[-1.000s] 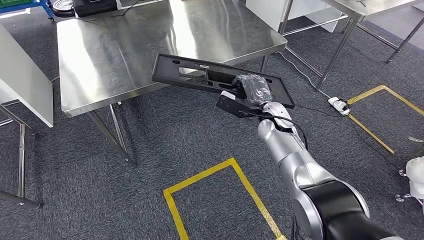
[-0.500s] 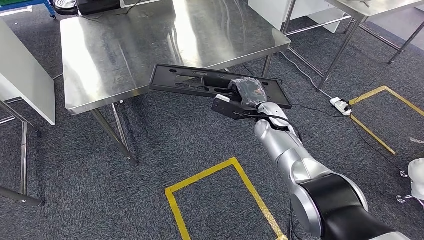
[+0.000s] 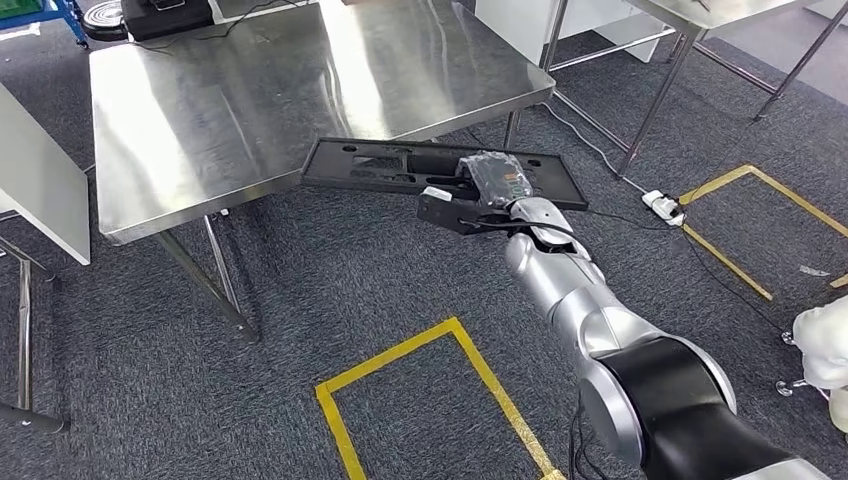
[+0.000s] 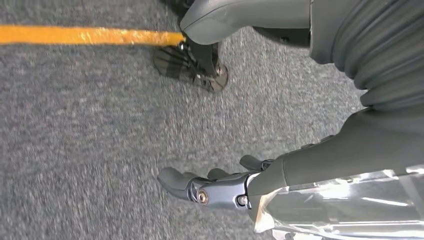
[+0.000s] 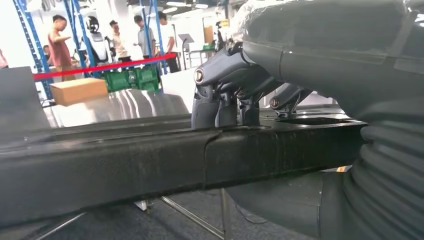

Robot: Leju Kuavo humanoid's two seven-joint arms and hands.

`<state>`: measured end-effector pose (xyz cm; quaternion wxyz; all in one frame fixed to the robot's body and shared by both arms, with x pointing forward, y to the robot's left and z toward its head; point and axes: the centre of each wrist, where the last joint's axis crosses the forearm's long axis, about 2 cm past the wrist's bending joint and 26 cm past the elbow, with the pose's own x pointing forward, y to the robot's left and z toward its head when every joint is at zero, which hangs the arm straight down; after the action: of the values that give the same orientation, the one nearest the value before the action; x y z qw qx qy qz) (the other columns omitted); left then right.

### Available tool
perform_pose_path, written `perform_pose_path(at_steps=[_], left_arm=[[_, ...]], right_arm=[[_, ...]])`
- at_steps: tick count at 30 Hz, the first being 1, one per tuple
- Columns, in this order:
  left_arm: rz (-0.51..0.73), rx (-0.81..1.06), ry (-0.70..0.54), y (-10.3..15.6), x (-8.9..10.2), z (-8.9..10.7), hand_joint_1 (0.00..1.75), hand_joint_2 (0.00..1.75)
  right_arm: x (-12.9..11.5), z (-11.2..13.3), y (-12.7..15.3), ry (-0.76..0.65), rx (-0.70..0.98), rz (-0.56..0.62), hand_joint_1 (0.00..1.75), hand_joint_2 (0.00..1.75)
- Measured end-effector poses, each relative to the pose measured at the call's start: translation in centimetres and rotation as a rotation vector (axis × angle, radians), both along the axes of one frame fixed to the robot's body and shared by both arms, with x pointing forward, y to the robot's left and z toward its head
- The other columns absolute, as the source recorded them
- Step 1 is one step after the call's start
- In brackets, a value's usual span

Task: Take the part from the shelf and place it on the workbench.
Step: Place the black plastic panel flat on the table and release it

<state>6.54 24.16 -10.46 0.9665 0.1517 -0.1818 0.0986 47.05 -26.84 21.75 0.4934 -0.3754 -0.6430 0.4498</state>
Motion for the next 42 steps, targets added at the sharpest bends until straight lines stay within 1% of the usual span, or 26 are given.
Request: perform_pose_path(at_steps=[8,12,17,24,29,39,42], left_arm=[[0.002,0.005,0.004,0.1,0.0,0.0,0.0,1.75],[0.002,0.005,0.006,0.1,-0.1,0.0,0.0,1.75],[-0.001,0.011,0.004,0.4,-0.1,0.0,0.0,1.75],[-0.002,0.01,-0.002,0.3,0.0,0.0,0.0,1.75],[0.003,0.003,-0.003,0.0,-0.1,0.0,0.0,1.75],[0.005,0.004,-0.009,-0.1,0.0,0.0,0.0,1.75],[0.005,0.003,-0.006,-0.2,-0.2,0.0,0.0,1.75]], right_arm=[[0.3,0.4,0.3,0.008,-0.014,0.003,1.75,1.75],[0.4,0.5,0.6,0.031,-0.054,-0.024,1.75,1.75],[1.0,2.1,1.2,0.029,-0.091,-0.049,1.75,1.75],[1.3,2.8,1.5,0.021,-0.104,-0.053,1.75,1.75],[1.2,2.3,1.7,0.035,-0.111,-0.052,1.75,1.75],[1.3,3.0,2.9,0.021,-0.115,-0.032,1.75,1.75],[1.2,2.7,3.2,0.029,-0.116,-0.026,1.75,1.75]])
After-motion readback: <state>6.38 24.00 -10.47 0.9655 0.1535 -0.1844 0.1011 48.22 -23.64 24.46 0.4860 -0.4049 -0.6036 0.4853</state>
